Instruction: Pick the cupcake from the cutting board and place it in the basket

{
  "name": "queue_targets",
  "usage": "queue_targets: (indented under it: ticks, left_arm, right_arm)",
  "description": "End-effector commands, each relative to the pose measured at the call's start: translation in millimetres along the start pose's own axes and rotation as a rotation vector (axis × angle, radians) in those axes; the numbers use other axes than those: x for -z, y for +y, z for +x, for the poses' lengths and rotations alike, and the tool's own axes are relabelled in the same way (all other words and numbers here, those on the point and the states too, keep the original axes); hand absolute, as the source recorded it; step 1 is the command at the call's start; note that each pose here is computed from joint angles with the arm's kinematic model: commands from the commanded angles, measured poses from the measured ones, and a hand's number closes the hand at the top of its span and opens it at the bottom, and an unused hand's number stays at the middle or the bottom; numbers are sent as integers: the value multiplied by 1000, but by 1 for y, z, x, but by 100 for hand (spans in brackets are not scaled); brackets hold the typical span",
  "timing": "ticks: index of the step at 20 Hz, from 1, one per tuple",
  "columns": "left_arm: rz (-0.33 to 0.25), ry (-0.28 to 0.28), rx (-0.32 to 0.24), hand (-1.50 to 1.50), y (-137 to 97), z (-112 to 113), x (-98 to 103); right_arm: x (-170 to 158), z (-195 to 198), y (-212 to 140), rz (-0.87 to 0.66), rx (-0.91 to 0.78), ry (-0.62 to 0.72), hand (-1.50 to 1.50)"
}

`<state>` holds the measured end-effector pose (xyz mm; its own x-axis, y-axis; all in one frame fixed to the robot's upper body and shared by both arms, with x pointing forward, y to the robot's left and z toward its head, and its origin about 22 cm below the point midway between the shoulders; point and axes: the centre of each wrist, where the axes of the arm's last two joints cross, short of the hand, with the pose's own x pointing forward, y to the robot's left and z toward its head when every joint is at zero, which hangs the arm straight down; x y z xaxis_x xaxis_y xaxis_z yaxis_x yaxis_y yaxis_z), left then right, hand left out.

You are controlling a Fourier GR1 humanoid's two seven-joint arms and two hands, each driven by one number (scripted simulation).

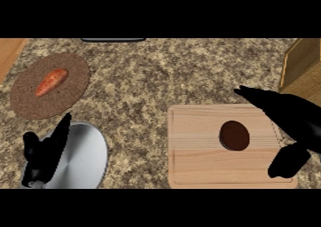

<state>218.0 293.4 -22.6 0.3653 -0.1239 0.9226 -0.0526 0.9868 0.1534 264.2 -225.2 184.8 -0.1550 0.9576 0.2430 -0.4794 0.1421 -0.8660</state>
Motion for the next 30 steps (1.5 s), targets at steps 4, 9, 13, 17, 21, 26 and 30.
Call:
queue_targets:
  ticks: [4, 9, 13, 17, 21, 26, 30]
  left_arm:
    - [-13, 168, -1, 0, -12, -36, -8]
    - [-5, 179, 13, 0, -6, -30, 4]
    - [-3, 179, -9, 0, 11, -31, 5]
    - [-18, 181, 9, 0, 14, -23, -10]
    - [-12, 197, -2, 0, 4, -45, -10]
    - [-14, 182, -10, 0, 3, -37, -5]
    - [-23, 171, 11, 0, -3, -33, -9]
  right_arm:
    - [10, -3, 27, -9, 3, -18, -150]
    - [33, -10, 48, 2, -15, 3, -150]
    - [31, -17, 41, -18, 0, -16, -150]
    - [40, -11, 58, -14, 6, -13, -150]
    - [47, 1, 65, 2, -37, 13, -150]
    - [59, -18, 75, 72, -58, 65, -150]
    - [58, -28, 86, 82, -43, 65, -150]
